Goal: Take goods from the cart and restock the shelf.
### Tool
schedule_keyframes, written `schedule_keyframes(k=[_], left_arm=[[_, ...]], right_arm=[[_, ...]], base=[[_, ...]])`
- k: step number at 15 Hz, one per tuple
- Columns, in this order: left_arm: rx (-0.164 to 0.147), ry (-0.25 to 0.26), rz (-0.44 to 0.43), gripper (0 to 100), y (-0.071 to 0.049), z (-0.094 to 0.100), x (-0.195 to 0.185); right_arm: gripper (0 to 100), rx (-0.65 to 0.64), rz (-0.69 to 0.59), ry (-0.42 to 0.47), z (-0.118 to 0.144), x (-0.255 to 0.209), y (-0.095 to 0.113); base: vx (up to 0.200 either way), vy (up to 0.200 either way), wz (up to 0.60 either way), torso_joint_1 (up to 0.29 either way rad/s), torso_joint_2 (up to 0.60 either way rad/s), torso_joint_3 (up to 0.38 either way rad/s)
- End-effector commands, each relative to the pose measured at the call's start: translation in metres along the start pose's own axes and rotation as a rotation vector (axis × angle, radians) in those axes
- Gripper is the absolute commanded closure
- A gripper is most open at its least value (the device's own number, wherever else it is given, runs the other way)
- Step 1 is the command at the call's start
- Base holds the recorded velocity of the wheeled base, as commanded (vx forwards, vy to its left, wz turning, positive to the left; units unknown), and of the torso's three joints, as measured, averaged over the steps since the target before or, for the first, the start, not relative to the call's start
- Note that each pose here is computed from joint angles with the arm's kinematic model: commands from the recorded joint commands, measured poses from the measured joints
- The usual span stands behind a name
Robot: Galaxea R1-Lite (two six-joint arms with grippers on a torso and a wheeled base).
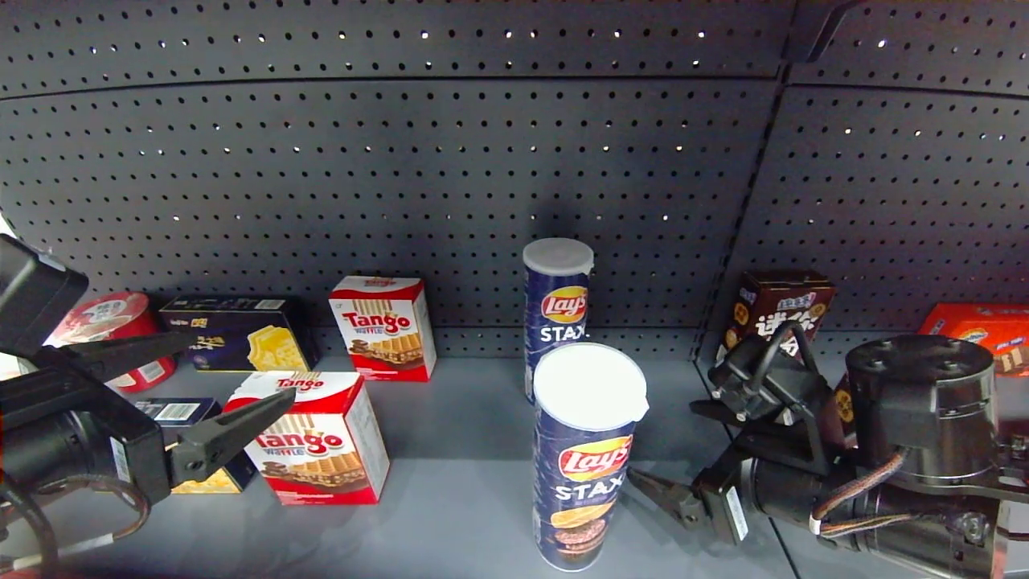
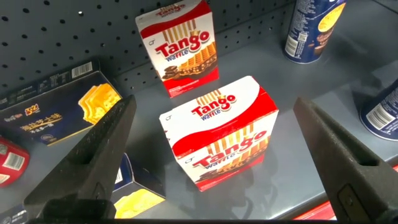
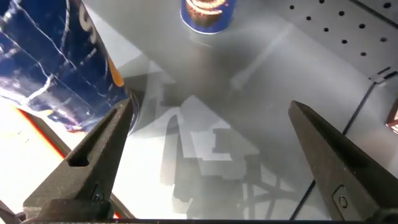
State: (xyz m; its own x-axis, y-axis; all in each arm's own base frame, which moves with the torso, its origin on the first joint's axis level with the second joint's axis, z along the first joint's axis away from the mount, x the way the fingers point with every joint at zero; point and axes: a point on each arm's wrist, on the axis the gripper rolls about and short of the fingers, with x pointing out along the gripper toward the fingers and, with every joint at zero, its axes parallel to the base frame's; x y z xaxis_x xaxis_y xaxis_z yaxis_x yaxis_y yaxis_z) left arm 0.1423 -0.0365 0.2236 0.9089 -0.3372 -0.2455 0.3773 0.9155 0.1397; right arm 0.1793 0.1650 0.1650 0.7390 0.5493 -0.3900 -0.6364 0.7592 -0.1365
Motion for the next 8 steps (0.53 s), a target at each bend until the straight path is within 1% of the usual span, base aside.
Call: schedule_keyframes(k=[1,8], left_arm=[[0.000,-0.001,0.000,0,0.0000,0.0001,-0.0002],[-0.002,-0.001,0.011,0,0.0018,0.0000,-0.0004]], right_arm=[[0,-0.004,0.011,0.013,-0.0014,0.0050,0.0022],[0,-0.022,0.048,0.032,-0.0048,0.0106,0.0119]], base=[[0.000,0.000,0.00,0.000,0.00,0.000],[0.000,0.000,0.00,0.000,0.00,0.000]])
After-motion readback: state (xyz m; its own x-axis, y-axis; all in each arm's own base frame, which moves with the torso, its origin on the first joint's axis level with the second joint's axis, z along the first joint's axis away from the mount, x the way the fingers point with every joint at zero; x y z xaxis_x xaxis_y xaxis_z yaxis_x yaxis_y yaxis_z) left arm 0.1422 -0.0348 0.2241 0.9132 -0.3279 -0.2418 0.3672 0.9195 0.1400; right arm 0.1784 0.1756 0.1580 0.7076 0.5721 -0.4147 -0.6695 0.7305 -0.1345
